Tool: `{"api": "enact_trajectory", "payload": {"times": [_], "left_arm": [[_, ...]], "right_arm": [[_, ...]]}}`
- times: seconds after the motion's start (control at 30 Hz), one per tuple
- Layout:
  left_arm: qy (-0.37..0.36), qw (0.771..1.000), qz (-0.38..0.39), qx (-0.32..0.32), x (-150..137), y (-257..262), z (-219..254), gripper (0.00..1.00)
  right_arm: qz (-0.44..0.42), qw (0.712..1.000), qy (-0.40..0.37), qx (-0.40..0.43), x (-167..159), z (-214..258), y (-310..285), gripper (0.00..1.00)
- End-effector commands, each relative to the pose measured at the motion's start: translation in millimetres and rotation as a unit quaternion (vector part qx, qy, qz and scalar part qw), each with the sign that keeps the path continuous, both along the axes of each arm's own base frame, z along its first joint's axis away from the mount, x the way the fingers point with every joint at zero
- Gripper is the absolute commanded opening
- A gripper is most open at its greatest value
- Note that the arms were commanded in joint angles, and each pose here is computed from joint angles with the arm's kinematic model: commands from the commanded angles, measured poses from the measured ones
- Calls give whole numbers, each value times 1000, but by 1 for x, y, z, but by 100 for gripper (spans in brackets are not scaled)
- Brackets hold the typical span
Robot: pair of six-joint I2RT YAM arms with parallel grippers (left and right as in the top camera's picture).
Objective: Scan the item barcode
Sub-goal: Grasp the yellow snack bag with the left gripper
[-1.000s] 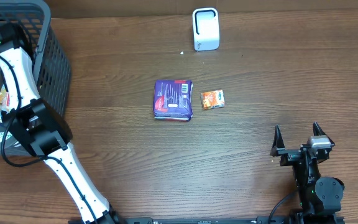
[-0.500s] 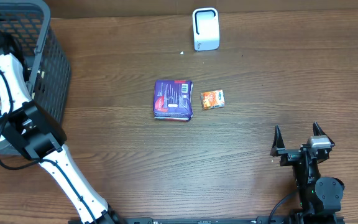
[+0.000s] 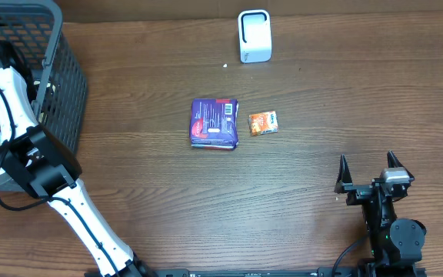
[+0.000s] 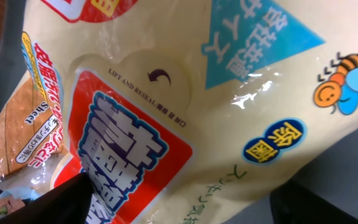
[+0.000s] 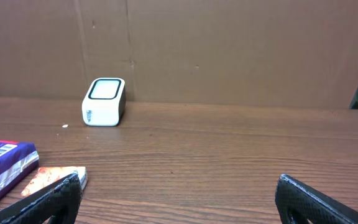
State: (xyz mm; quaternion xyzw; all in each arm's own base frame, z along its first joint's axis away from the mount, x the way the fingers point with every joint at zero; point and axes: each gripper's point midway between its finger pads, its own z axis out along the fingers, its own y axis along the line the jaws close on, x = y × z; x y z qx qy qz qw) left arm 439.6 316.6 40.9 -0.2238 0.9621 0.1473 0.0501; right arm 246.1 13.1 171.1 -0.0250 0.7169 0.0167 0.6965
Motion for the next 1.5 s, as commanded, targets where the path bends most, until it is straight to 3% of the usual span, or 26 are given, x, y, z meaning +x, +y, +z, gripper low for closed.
{"api": "enact_trajectory", "payload": {"times": [0.0,0.2,0.33,0.57,0.7,0.93,1.2,1.37,1.47], "left_arm": [[49,994,-17,-92,-12,-31,-74,69],[61,993,-17,-100,-18,-34,-74,36],[71,992,-16,-107,-23,-37,-73,4],[56,994,16,-87,-21,-36,-42,4],[-17,996,74,-55,-5,-26,14,4],[-155,984,91,3,9,-19,142,4],[-280,955,76,59,-12,-39,274,4],[-328,941,64,57,-27,-58,318,4],[-317,945,62,54,-33,-61,316,4]], "right_arm": [[-3,1000,-3,3,0,-1,-1,100],[-3,1000,-3,3,0,-1,-1,100],[-3,1000,-3,3,0,-1,-1,100],[-3,1000,-3,3,0,-1,-1,100],[-3,1000,-3,3,0,-1,-1,100],[-3,1000,-3,3,0,-1,-1,100],[-3,1000,-3,3,0,-1,-1,100],[-3,1000,-3,3,0,-1,-1,100],[-3,1000,-3,3,0,-1,-1,100]]}}
